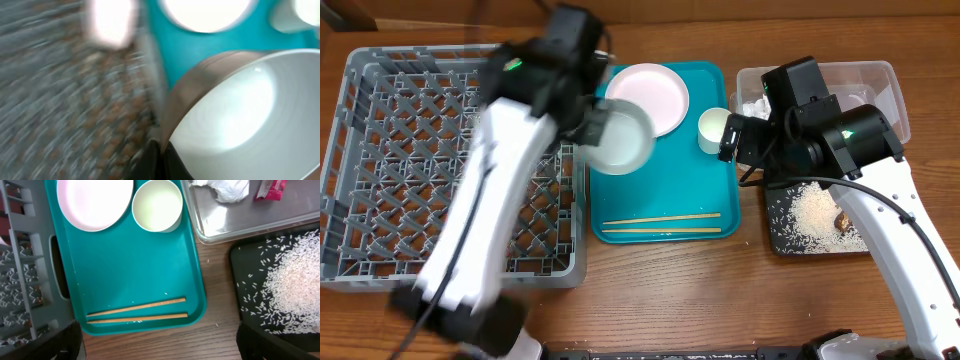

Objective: Sort waste into correct bins and load items into the dishwasher
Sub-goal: 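Grasp the small white bowl rim with the left gripper and lift, then carry the white bowl into the rack beside the pink plate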

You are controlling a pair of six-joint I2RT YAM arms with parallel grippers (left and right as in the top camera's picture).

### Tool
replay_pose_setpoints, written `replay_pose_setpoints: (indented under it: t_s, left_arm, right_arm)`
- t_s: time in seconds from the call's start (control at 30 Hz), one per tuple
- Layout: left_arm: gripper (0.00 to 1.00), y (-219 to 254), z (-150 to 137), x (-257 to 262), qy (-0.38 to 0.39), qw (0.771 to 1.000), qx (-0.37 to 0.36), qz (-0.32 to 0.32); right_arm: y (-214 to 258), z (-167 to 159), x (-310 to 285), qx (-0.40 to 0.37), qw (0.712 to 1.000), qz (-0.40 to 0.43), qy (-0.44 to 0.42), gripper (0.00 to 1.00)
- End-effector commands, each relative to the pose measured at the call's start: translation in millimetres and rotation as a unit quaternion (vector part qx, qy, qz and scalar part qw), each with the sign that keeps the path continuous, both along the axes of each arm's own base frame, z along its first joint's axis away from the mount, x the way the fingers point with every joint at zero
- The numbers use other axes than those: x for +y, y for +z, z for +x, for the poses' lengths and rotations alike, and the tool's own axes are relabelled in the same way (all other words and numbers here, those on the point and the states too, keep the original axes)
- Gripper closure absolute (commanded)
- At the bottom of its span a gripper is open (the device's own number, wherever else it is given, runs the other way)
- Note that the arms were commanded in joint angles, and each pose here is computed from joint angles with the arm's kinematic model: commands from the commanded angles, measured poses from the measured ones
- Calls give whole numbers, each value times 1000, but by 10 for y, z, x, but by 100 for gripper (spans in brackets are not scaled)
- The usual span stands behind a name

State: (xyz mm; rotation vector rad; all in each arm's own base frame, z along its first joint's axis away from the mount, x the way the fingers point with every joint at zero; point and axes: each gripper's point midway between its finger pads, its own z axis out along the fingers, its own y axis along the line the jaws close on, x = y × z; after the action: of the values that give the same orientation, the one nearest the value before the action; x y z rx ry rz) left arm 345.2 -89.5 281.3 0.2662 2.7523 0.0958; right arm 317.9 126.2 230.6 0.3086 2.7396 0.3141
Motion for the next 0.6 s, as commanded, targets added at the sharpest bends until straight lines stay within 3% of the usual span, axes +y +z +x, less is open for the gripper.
replay_pose_setpoints:
  t_s: [0.0, 0.1, 0.2, 0.27, 0.57]
  left_arm:
    - [96, 254, 20, 588, 152, 983, -70, 77]
    - [96, 353, 148, 756, 189, 969, -111, 113]
    - [96, 399, 239, 1088, 267, 929, -146, 211]
    - [96, 343, 252, 1160, 298, 913, -147, 234]
    - [96, -52, 329, 1107, 428, 872, -149, 183]
  right_arm:
    - [44, 21, 0, -10, 1000, -1, -1, 0]
    - [44, 21, 0, -10, 1000, -1, -1, 0]
    - [44, 21, 0, -10, 1000, -1, -1, 0]
    - [44, 21, 0, -10, 1000, -1, -1, 0]
    - [44, 21, 0, -10, 1000, -1, -1, 0]
